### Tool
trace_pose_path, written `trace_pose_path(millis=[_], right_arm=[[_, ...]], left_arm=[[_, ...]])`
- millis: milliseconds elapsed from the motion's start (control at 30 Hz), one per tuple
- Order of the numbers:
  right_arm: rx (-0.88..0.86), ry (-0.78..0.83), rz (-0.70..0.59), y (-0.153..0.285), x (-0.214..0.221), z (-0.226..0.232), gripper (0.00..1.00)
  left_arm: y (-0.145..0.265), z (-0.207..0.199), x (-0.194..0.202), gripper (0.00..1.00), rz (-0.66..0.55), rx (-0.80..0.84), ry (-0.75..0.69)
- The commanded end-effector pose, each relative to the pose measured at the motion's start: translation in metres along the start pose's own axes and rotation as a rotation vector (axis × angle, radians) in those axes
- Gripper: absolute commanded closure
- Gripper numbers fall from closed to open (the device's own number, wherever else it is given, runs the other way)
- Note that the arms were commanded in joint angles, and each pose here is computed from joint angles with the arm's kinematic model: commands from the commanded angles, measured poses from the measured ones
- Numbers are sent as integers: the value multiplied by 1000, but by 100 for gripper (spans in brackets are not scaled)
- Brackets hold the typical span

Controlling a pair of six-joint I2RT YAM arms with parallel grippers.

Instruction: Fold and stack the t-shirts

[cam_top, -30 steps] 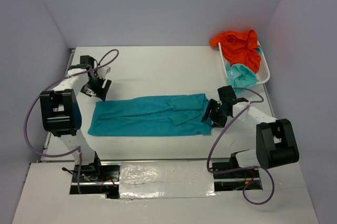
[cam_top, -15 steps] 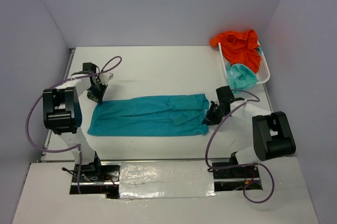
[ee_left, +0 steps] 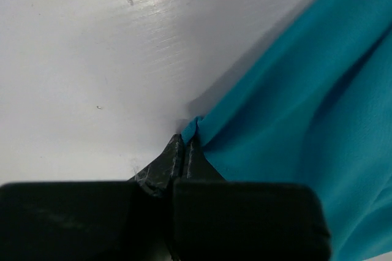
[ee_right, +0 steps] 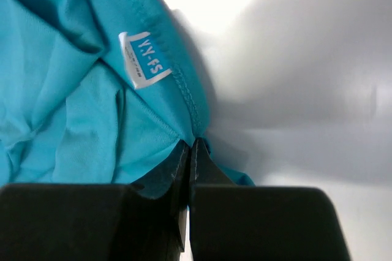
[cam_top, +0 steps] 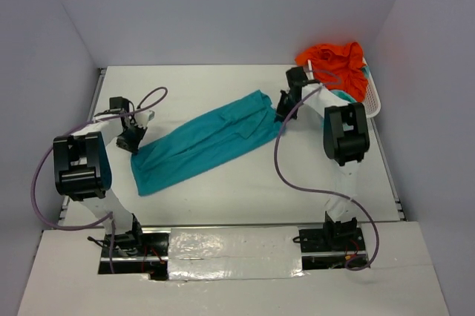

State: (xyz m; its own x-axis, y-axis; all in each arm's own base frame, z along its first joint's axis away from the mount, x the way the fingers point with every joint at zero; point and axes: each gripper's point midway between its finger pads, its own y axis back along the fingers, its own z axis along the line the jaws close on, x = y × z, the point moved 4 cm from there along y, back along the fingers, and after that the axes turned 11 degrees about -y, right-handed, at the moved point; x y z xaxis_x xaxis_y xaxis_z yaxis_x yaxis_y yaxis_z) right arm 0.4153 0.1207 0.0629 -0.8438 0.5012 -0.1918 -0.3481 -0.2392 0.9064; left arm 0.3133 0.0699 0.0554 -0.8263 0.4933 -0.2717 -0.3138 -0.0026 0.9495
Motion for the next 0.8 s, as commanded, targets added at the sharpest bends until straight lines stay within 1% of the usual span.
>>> trace_pose_path(millis=[0,33,67,100,200,233,267,367,433,467,500,567,600,633,667,700,733,767], right_arm=[[90,67,-12,-28,-31,12,100],[73,88,-71,-21,-56,34,100],[73,99,-80,-26,-63,43,100],[70,108,-110,-32,-80,59,100],[12,96,-147,-45,-103,79,100],[-6,86,-148,-49,-104,83,100],[-26,61,-157,-53,-108,84,100],[-90,56,-207,-62,-116,92,100],[-140,63,-242,-64,-129,103,100],[-159,67,-257,-64,-134,109,98],[-198,66,-288,-65,-142,117,93],[-238,25,-305,-64,-154,114,87],[-268,-11,-318,-63,-161,114,78],[-271,-30,-331,-61,-169,108,74],[-277,-33,-342,-59,-174,106,66],[-296,-22,-357,-54,-179,110,47],[-295,-9,-372,-50,-184,108,36],[-298,5,-383,-47,-186,109,17]], left_arm=[[-6,-18,24,100,85,93,-21],[-6,-18,19,100,67,100,-31],[-6,-21,18,100,64,121,-44],[-6,-23,14,100,53,137,-58],[-4,-33,4,99,21,212,-108],[-4,-37,1,99,6,238,-114],[-4,-42,2,99,14,263,-132],[-7,-56,1,100,27,301,-162],[-9,-72,6,99,49,346,-174],[-9,-81,6,99,49,376,-178],[-10,-86,8,99,53,389,-174],[-12,-99,19,99,77,427,-165],[-13,-103,22,98,88,433,-170],[-13,-108,29,98,108,448,-164],[-13,-111,33,96,116,457,-165],[-12,-111,35,94,124,450,-168],[-11,-110,35,92,119,439,-168],[-10,-109,35,85,116,434,-166]])
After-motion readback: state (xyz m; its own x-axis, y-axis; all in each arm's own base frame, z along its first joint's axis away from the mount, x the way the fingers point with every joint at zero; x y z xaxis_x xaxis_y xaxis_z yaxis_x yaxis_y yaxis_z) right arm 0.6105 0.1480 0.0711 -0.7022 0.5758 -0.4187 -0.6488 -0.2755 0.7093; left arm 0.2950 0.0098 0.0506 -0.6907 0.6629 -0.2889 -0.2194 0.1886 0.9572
